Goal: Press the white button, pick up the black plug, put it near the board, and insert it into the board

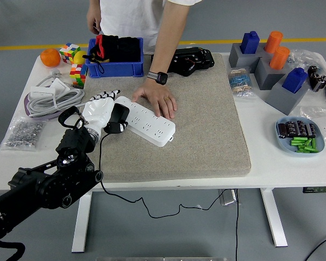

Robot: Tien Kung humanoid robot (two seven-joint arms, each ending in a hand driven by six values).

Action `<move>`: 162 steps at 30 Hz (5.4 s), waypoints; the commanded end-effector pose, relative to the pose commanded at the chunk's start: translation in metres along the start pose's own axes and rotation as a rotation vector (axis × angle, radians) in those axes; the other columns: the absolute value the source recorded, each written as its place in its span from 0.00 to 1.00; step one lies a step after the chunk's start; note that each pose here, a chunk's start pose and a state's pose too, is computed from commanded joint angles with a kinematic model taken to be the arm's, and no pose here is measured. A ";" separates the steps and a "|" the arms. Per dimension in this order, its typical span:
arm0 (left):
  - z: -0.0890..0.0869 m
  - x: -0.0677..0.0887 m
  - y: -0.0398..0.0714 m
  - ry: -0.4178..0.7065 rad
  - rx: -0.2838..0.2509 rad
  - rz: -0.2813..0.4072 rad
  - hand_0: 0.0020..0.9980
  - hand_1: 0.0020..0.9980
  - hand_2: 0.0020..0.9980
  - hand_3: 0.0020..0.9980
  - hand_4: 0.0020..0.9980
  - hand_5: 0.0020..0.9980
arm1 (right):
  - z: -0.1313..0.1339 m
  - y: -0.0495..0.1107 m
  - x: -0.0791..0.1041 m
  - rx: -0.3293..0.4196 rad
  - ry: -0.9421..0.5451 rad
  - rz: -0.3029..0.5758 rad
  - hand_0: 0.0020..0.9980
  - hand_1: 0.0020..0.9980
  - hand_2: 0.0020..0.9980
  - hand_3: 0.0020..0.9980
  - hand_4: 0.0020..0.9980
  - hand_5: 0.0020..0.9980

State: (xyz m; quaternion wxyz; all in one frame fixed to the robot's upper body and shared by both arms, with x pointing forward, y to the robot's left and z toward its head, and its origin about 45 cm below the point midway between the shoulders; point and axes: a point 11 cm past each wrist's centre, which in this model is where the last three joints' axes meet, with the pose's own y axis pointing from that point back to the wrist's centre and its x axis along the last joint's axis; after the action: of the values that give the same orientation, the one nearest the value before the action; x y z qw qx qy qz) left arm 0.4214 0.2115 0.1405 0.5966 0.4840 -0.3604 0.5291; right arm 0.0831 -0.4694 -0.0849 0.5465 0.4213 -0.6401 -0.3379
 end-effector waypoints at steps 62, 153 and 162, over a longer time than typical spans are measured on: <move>0.011 0.008 0.016 0.041 -0.178 0.026 0.89 0.81 0.69 0.70 0.82 0.30 | -0.007 0.000 0.001 0.019 -0.017 0.006 0.82 0.65 0.66 0.63 0.76 0.49; -0.166 0.088 0.071 0.646 0.212 0.463 0.89 0.83 0.77 0.75 0.81 0.28 | -0.015 0.001 0.013 0.033 -0.041 0.018 0.82 0.65 0.65 0.63 0.76 0.50; -0.167 0.094 0.069 0.656 0.209 0.473 0.89 0.83 0.76 0.75 0.81 0.28 | -0.018 0.001 0.013 0.038 -0.041 0.017 0.82 0.65 0.66 0.63 0.76 0.50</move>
State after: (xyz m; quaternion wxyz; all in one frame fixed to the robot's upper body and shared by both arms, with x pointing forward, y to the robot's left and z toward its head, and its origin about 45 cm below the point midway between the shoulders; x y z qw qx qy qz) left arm 0.3567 0.3965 0.1973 0.4893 0.2518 -0.1969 0.8114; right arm 0.0997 -0.4800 -0.0758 0.5279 0.4190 -0.6611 -0.3297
